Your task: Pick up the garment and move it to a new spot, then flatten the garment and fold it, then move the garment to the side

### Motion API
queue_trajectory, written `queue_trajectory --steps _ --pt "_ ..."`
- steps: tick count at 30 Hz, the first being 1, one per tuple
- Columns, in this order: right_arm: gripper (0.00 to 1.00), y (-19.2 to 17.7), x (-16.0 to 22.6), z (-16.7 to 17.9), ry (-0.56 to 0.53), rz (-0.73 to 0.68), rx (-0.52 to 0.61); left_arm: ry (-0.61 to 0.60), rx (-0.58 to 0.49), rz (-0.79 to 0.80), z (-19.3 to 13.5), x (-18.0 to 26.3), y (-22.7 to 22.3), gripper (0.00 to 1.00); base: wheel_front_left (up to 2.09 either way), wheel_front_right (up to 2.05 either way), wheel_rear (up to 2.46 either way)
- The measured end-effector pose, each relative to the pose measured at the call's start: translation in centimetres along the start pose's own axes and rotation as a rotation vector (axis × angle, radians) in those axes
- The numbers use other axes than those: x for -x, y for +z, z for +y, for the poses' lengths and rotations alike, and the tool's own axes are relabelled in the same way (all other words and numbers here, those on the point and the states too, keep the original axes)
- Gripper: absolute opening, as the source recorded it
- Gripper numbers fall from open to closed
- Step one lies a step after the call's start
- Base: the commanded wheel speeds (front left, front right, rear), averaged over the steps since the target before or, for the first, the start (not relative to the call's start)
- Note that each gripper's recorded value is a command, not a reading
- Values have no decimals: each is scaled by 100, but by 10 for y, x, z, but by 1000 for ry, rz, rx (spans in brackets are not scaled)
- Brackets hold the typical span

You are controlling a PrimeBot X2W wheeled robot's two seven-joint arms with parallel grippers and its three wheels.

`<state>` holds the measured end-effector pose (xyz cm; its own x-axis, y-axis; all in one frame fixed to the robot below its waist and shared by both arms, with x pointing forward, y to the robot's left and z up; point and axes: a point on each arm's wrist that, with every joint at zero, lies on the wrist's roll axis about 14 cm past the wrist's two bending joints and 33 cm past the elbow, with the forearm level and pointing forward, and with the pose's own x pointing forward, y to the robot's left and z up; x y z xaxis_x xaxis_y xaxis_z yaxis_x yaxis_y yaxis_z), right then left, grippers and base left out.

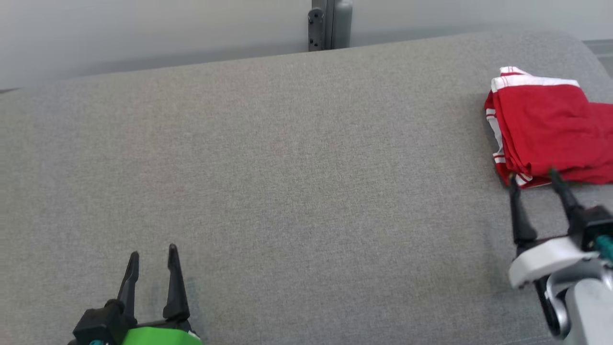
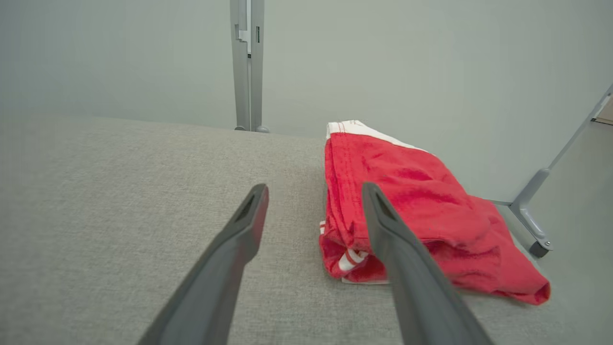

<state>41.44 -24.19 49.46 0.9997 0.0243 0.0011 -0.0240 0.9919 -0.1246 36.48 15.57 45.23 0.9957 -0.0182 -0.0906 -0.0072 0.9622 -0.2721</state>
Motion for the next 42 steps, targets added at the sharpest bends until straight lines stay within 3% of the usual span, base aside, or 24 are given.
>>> queue_trajectory --steps 3,9,24,25,31,42 --pt "100 -9 26 25 54 16 29 50 -16 -35 13 12 12 100 0 0 0" --pt "100 5 58 61 86 -35 -47 113 -44 -61 34 35 20 100 0 0 0" --pt "100 32 62 59 51 -121 -60 109 -39 -50 43 50 15 100 0 0 0" --pt "0 32 62 58 48 -120 -59 109 -39 -47 43 50 14 0 0 0 0" --pt "0 11 67 62 47 -52 -93 123 -12 10 45 53 -3 0 0 0 0" --pt "0 4 63 54 -5 -15 -321 160 178 28 51 48 -4 0 0 0 0"
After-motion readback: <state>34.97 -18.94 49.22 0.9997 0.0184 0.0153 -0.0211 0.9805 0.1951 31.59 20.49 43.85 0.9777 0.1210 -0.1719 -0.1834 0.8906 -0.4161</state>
